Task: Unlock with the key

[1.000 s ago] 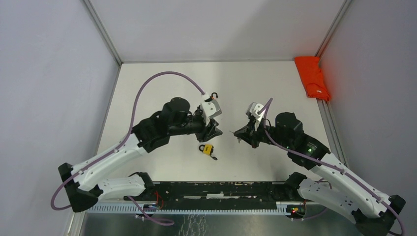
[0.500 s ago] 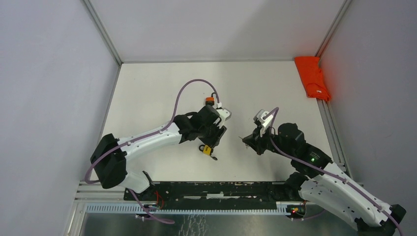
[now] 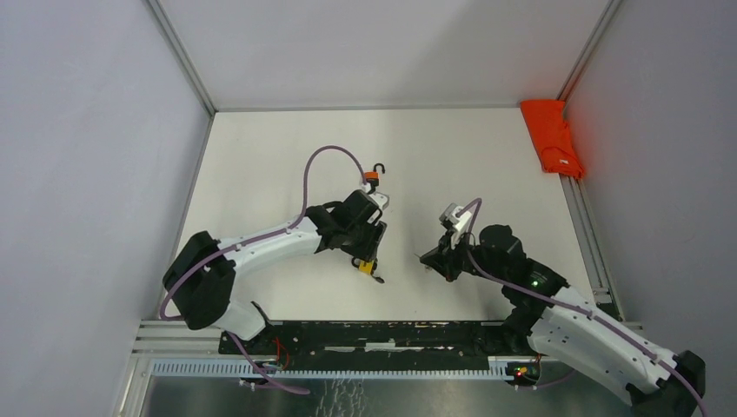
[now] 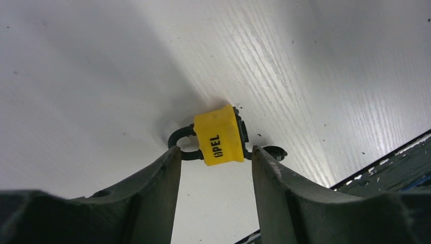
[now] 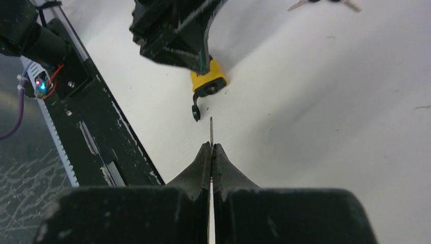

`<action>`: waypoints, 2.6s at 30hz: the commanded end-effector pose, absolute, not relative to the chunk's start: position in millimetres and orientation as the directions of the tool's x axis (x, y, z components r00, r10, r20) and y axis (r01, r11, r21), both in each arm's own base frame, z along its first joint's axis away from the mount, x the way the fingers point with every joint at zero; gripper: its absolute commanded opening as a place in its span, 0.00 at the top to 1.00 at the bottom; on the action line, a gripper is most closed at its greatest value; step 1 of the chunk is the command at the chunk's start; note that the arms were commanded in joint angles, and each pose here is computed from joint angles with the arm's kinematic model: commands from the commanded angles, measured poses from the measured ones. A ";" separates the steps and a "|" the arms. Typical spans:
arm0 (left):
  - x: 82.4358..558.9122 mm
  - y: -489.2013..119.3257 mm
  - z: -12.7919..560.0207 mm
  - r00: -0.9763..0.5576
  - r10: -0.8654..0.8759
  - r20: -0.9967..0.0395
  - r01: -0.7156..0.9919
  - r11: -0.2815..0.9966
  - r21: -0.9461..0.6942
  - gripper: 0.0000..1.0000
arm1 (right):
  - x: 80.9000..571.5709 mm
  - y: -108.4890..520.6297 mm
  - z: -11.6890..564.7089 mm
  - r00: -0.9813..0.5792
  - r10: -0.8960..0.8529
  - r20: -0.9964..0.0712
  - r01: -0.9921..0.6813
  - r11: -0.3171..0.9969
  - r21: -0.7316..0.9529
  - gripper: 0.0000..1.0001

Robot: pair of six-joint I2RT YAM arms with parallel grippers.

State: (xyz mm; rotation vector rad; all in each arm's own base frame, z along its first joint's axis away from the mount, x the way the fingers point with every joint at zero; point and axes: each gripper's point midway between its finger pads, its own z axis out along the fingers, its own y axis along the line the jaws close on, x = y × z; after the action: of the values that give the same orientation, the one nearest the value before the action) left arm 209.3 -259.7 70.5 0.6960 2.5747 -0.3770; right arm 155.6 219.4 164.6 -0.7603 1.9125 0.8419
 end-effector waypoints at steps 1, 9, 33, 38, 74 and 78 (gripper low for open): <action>223.1 -256.5 81.4 -0.793 0.273 -0.544 0.437 0.878 -0.197 0.46 | 152.7 241.7 149.9 -0.463 -0.137 -0.876 -0.791 0.510 0.338 1.00; 233.0 -243.3 71.6 -0.794 0.249 -0.555 0.406 0.896 -0.179 0.98 | 145.9 267.7 121.0 -0.556 -0.143 -0.819 -0.786 0.410 0.462 1.00; 236.5 -236.5 37.9 -0.859 0.280 -0.429 0.354 0.929 -0.103 0.98 | 138.4 280.8 77.7 -0.736 -0.091 -0.671 -0.669 0.249 0.700 1.00; 248.7 -234.3 106.8 -0.821 0.224 -0.525 0.323 0.941 -0.103 0.98 | 138.1 279.1 78.4 -0.729 -0.089 -0.678 -0.676 0.251 0.693 1.00; 192.1 -252.1 51.0 -0.909 0.149 -0.388 0.263 0.929 -0.259 0.98 | 144.2 266.5 78.7 -0.691 -0.083 -0.718 -0.703 0.307 0.642 1.00; 189.4 -249.6 41.7 -0.916 0.160 -0.367 0.260 0.935 -0.242 0.98 | 144.4 265.0 77.6 -0.693 -0.081 -0.717 -0.701 0.311 0.642 1.00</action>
State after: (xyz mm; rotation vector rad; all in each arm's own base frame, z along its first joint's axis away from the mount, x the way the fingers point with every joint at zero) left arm 186.9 -243.3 46.2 0.3457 2.7450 -0.3993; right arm 140.7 265.3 70.8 -0.6697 2.0657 1.4149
